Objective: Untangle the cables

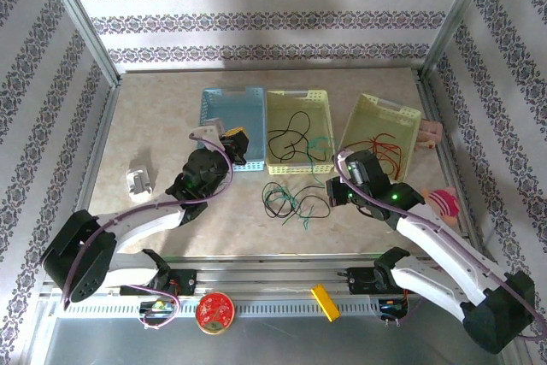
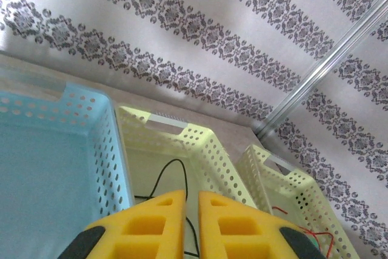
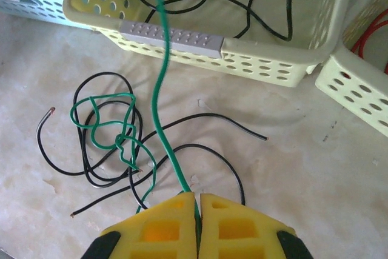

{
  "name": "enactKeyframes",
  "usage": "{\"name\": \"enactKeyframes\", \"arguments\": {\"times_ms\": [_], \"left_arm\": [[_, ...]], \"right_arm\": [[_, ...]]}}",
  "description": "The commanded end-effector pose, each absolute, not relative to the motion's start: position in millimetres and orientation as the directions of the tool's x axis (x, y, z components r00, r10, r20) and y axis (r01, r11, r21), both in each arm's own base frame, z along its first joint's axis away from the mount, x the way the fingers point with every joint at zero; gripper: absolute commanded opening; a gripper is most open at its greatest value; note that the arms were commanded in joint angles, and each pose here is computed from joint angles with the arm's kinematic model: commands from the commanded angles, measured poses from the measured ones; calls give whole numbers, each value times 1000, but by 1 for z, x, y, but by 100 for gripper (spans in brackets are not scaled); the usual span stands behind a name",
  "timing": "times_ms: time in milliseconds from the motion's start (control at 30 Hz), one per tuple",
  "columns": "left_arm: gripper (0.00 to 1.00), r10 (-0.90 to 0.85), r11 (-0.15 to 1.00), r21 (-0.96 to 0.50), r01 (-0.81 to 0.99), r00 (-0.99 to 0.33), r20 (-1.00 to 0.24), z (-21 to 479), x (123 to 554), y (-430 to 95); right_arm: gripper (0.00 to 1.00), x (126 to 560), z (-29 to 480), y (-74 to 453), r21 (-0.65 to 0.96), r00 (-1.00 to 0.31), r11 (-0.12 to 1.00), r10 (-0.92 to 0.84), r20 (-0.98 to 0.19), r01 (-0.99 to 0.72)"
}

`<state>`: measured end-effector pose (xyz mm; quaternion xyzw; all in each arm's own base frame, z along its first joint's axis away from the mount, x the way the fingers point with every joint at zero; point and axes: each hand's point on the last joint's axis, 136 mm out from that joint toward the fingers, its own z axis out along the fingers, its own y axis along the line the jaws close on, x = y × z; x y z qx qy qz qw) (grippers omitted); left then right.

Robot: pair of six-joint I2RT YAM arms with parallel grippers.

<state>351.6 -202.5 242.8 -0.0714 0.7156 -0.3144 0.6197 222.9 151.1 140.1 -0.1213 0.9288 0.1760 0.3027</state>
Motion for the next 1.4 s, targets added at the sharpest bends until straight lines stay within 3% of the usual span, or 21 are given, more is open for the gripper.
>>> {"name": "enactKeyframes", "arguments": {"times_ms": [0, 133, 200, 333, 600, 633, 667, 700, 733, 833, 1067, 1267, 1367], "left_arm": [[12, -459, 832, -492, 257, -179, -870, 247, 351, -187], [20, -450, 881, -470, 53, -209, -868, 222, 349, -154], [28, -493, 870, -487, -80, -183, -851, 207, 342, -127], [32, -508, 843, -443, -305, -185, -841, 180, 321, -84], [42, -387, 915, -309, -259, -350, -853, 164, 311, -93], [43, -379, 921, -309, -237, -365, -850, 162, 312, -98], [44, -366, 929, -307, -209, -378, -850, 161, 312, -105], [45, -346, 938, -297, -180, -390, -854, 161, 312, -111], [46, -323, 946, -293, -136, -400, -858, 163, 312, -121], [53, -238, 955, -290, 56, -433, -869, 169, 311, -162], [59, 12, 817, -322, 478, -572, -820, 149, 281, -259], [58, 136, 740, -354, 572, -643, -754, 116, 262, -294], [57, 138, 760, -352, 546, -665, -734, 103, 265, -295]], "right_arm": [[0, 232, 157, 164, 250, -764, 900, -127, -633, -357], [0, 252, 179, 197, 275, -727, 865, -139, -673, -420], [0, 264, 190, 218, 297, -710, 839, -142, -690, -456], [0, 295, 199, 266, 332, -697, 790, -161, -699, -516], [0, 381, 171, 339, 384, -758, 789, -151, -635, -479], [7, 388, 167, 345, 398, -768, 789, -140, -625, -468], [23, 391, 167, 350, 419, -775, 777, -135, -617, -469], [33, 392, 169, 353, 431, -776, 770, -130, -617, -471], [39, 392, 172, 352, 435, -776, 770, -119, -620, -466], [47, 383, 184, 338, 416, -756, 778, -115, -644, -472], [48, 307, 167, 285, 396, -795, 782, -201, -572, -482], [48, 235, 120, 251, 410, -863, 780, -314, -396, -472], [48, 224, 110, 243, 351, -849, 789, -378, -370, -504]]}}
